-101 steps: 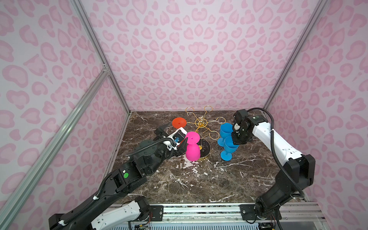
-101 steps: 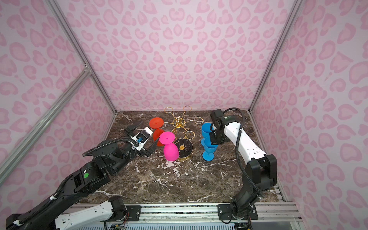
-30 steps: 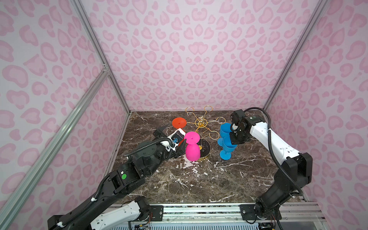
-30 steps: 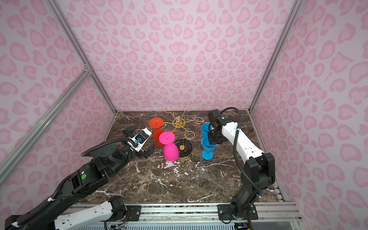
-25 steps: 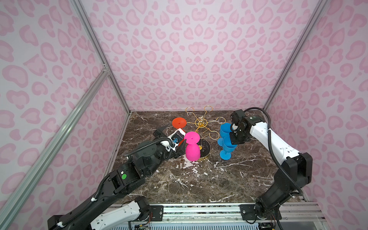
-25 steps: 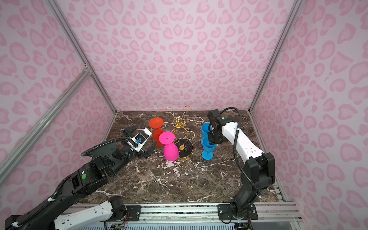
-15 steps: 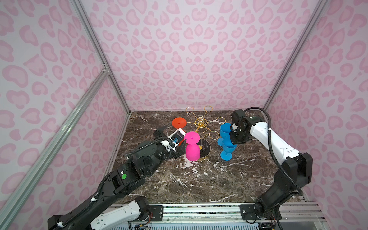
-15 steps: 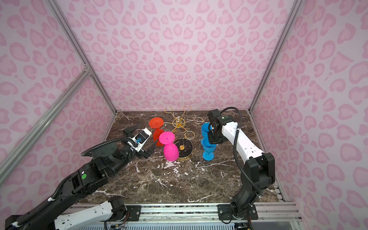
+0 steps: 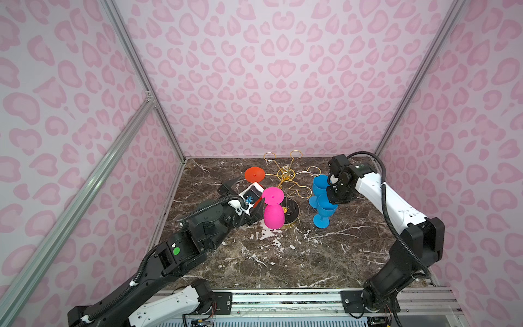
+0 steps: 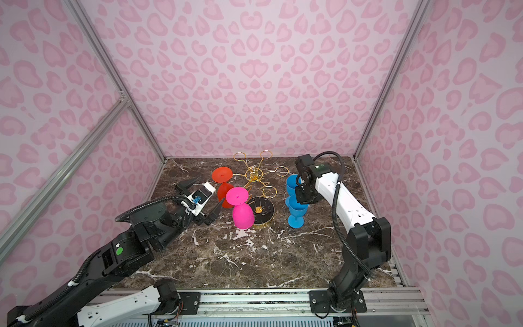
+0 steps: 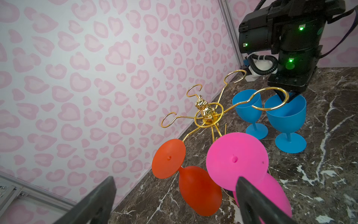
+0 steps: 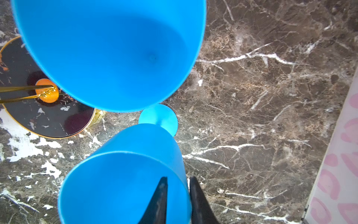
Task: Take the wine glass off the wine glass rack
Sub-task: Place the wine glass at the center of the table.
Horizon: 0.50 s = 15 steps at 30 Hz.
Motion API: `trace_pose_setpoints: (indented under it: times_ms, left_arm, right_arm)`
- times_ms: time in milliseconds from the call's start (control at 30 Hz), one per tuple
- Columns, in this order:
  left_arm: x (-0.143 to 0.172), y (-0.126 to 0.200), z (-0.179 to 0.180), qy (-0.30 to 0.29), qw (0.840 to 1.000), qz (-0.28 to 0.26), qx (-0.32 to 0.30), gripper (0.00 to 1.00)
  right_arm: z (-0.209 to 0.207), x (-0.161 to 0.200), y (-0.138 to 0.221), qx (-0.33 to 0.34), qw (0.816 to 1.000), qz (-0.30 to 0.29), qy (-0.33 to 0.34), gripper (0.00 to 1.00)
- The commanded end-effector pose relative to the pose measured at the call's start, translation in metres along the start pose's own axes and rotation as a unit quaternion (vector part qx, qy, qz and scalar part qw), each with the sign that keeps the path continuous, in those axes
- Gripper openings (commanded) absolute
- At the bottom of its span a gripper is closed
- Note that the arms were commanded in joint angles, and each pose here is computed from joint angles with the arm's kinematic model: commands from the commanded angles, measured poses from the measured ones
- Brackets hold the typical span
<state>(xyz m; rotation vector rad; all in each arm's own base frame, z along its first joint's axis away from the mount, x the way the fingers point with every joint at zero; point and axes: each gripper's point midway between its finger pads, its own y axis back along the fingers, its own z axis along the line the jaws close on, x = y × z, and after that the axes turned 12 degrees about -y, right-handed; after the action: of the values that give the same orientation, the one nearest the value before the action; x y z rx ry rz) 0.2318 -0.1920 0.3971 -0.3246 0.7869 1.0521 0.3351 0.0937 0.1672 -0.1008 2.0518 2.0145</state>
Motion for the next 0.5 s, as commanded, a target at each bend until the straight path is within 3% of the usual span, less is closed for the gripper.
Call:
trace_pose_setpoints:
  times_ms: [0,467]
  left_arm:
    - [-0.006,0.001,0.005,0.005,1.000,-0.010,-0.005,0.98]
    - [-0.006,0.002,0.006,0.008,1.000,-0.010,-0.007,0.98]
  right_arm:
    - [-0.003,0.002,0.000,0.008,1.000,0.005,0.003,0.27]
    - [-0.010,-0.005,0.025,0.004,1.000,-0.018,-0.005,0.37]
